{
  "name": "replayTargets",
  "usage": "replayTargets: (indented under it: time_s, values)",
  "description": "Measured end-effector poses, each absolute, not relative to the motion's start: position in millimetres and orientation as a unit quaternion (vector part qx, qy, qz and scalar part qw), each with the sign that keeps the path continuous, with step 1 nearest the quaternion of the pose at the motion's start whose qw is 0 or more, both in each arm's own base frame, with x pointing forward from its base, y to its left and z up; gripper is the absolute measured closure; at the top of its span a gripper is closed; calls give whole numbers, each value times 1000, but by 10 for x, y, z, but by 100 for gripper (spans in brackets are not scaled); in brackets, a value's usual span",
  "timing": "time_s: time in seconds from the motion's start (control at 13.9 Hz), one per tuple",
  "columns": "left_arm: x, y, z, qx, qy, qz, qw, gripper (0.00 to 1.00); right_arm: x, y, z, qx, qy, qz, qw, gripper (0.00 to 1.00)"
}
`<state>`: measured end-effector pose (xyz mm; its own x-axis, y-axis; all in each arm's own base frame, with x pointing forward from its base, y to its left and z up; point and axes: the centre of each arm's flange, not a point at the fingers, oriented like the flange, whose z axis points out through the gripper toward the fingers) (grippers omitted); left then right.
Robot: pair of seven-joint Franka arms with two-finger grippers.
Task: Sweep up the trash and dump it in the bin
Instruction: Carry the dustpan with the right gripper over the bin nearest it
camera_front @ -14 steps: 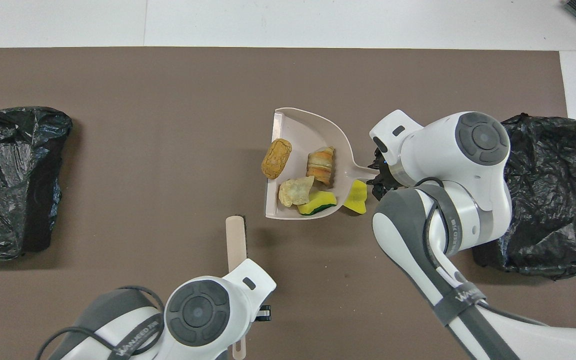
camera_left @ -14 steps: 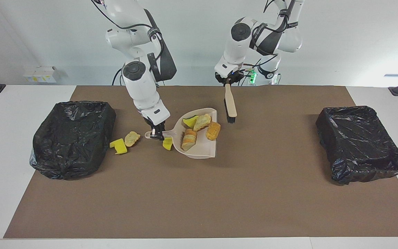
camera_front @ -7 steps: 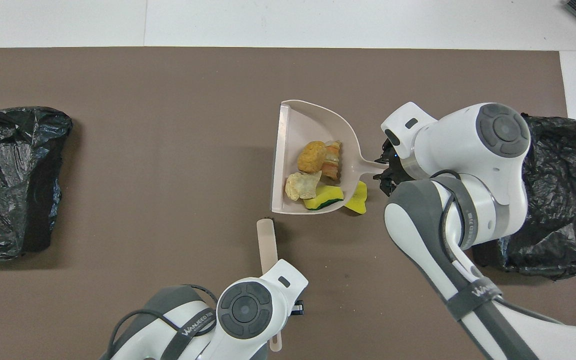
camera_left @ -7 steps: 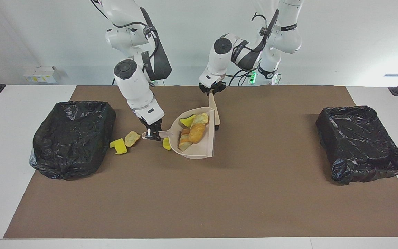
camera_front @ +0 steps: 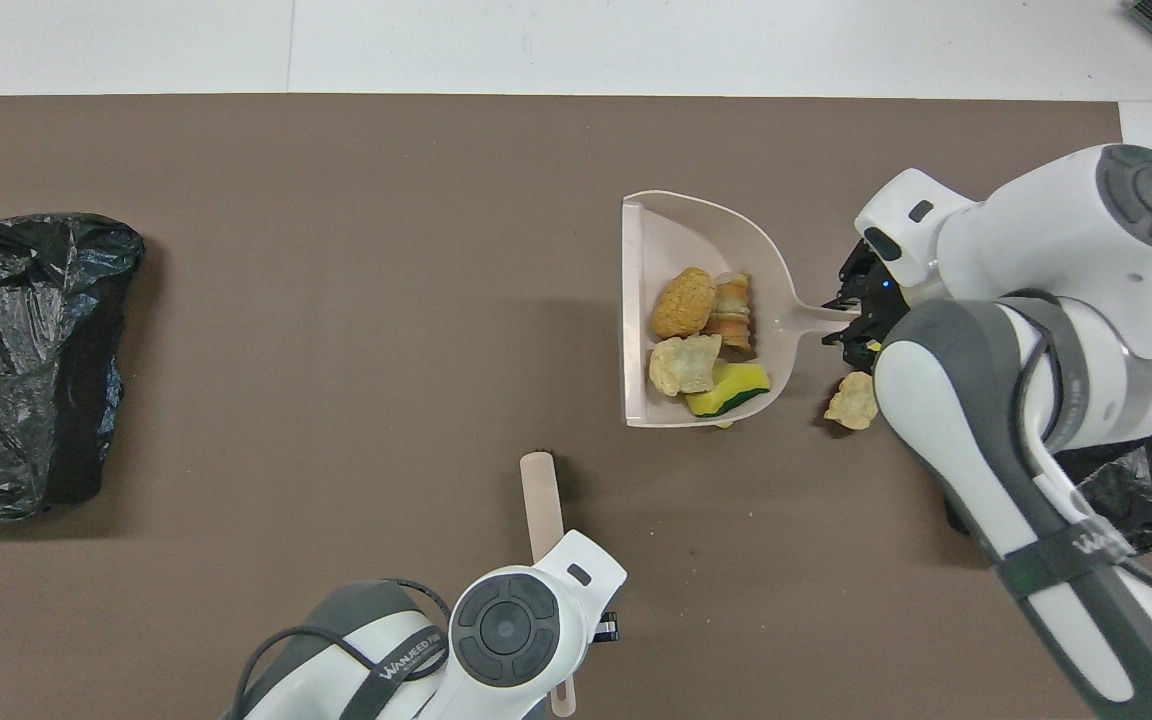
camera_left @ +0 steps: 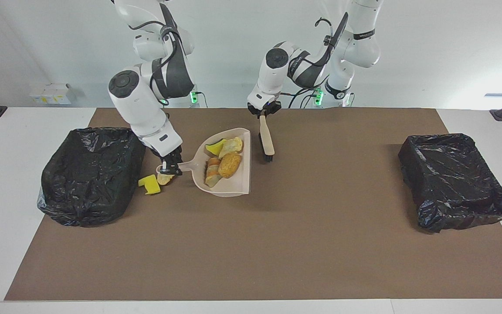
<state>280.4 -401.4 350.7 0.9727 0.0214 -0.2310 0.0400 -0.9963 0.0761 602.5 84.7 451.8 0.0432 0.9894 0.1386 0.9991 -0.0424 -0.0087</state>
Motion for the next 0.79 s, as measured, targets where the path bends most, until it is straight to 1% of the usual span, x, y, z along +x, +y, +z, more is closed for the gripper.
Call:
replayTargets:
  time_s: [0.14, 0.36, 0.72, 0.79]
  values:
    - [2795, -4023, 3471, 992, 18, -119, 37, 74, 6064, 533, 4582, -716, -695, -45, 50, 69]
    - [2776, -4082, 3323, 991, 30, -129, 24, 74, 6124, 71, 4720, -721, -691, -42, 27, 69]
    - [2806, -4161, 3335, 990, 44, -129, 25, 74, 6085, -931, 4818, -762, -646, -32, 0, 69]
    - [2808, -4160, 3334, 990, 45, -129, 25, 69, 6044, -1175, 4824, -770, -637, -20, -12, 69]
